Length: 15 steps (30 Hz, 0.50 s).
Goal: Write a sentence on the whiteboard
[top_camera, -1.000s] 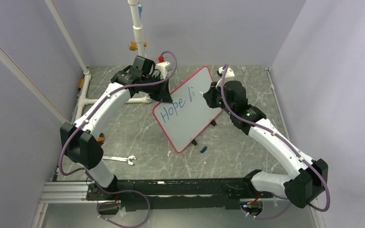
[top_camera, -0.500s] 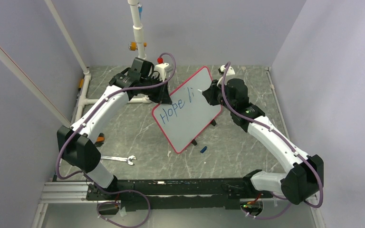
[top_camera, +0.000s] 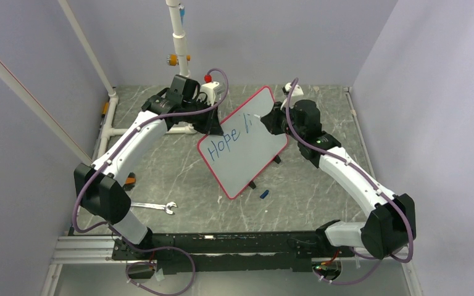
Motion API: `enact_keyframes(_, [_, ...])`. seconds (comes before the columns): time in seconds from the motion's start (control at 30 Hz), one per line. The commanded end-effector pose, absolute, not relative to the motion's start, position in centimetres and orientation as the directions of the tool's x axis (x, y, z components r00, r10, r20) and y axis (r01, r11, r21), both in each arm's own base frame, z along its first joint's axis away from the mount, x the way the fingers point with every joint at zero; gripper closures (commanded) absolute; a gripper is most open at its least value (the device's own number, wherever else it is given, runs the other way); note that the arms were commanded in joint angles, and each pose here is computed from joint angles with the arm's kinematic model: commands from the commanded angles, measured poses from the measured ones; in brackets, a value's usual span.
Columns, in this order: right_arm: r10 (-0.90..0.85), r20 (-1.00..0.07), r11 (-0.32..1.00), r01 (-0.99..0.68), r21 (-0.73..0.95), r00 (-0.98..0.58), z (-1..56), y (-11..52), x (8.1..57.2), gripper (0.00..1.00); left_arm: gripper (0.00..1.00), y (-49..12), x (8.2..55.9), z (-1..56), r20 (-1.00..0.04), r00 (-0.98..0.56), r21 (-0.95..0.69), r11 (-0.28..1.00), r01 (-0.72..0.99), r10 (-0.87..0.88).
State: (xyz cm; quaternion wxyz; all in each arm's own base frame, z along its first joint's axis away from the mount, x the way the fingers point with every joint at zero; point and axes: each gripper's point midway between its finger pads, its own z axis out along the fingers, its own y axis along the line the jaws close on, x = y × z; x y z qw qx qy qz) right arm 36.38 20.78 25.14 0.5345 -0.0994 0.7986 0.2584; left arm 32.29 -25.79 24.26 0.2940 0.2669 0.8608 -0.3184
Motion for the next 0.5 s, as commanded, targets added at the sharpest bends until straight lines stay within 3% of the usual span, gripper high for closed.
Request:
enact_keyframes(0.0, [0.163, -0.922, 0.846, -0.431, 0.313, -0.35, 27.1, 20.7, 37.9, 1.0, 1.0, -23.3, 34.4, 22.6, -0.704, -0.611, -0.203, 0.722, 0.662, 0.362])
enact_keyframes(0.47, [0.145, -0.908, 0.792, -0.504, 0.344, -0.392, 26.3, 22.6, 38.1, 1.0, 1.0, -23.5, 34.4, 22.6, -0.703, -0.613, -0.214, 0.716, 0.665, 0.359])
